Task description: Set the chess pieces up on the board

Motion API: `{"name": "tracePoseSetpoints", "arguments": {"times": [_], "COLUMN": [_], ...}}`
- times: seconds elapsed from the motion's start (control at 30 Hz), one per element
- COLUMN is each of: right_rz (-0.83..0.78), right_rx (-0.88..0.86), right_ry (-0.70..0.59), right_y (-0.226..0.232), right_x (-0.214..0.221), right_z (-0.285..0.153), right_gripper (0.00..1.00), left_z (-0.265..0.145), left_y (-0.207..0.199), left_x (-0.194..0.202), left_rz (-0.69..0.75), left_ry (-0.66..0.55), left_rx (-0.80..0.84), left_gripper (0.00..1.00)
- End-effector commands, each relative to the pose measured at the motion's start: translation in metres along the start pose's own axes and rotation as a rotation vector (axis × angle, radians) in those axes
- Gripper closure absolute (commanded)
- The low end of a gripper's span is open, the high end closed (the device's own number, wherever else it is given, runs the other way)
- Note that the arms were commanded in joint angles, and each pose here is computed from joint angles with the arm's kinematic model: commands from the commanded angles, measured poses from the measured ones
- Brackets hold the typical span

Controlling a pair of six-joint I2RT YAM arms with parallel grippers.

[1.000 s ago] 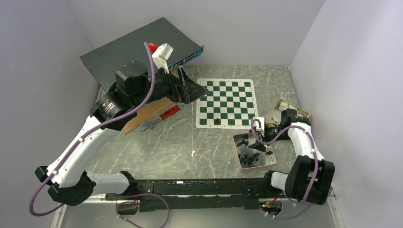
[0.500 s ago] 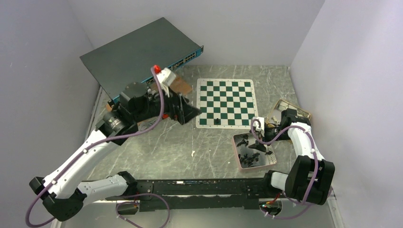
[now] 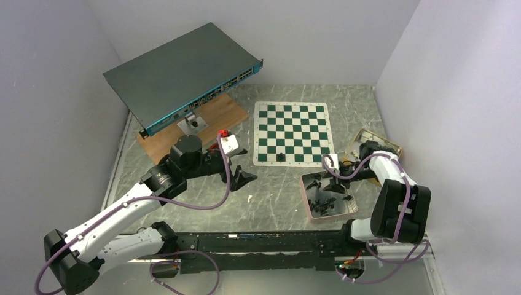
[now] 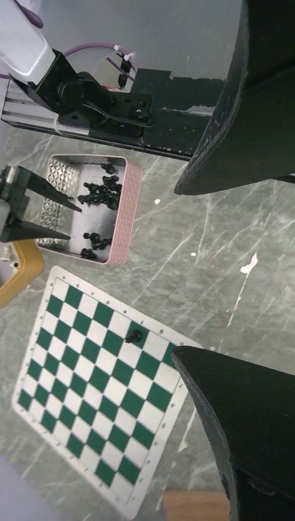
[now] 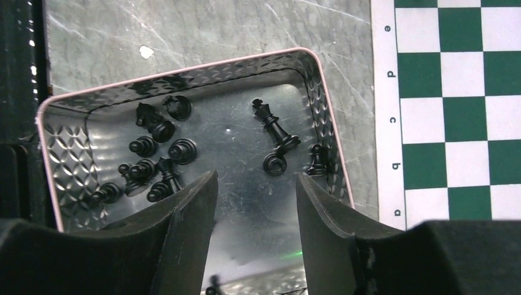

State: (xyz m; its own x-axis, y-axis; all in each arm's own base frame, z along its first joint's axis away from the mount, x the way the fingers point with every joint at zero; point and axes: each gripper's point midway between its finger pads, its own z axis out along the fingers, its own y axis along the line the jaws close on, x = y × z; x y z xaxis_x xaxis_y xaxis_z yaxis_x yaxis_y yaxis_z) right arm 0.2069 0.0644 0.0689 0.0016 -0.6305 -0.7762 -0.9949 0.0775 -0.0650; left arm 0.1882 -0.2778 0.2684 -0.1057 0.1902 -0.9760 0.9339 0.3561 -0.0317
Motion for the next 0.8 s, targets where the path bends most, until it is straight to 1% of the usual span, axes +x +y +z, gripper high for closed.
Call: {"name": "tracePoseSetpoints", "arguments": {"times": [0.0,0.1,0.23,0.47,0.77], "right_rz": [-0.076,-0.075,-0.066,-0.056,-0.036], "right_rx": [0.026,0.043,0.025,-0.002,-0.029], "right_ry": [0.009,0.045,0.083,0.133,0.178], "right_y": [-0.014,-0.023,-0.028,-0.025,-0.022], "right_x": [0.0,0.007,0.012,0.018,0.024], "right_z": [0.005,0.008,0.014,0.021,0.026], "right_gripper": [0.48,0.48,0.51,0.55,0.64], "left_z": [-0.003,-0.002,-0.004,-0.005,-0.007], "left_y": [-0.001,-0.002,0.001,0.0,-0.002], "left_x": [-0.032,-0.031,-0.032,-0.034,-0.037], "left_rz": [0.137,0.137,0.132,0.131,0.133], "left_ry": [-0.11,-0.095,-0.099,-0.104,-0.113], "left_rx": [-0.004,-0.001,-0.02,-0.019,-0.016], "left_gripper": [0.02,0.02,0.01,0.0,0.0]}}
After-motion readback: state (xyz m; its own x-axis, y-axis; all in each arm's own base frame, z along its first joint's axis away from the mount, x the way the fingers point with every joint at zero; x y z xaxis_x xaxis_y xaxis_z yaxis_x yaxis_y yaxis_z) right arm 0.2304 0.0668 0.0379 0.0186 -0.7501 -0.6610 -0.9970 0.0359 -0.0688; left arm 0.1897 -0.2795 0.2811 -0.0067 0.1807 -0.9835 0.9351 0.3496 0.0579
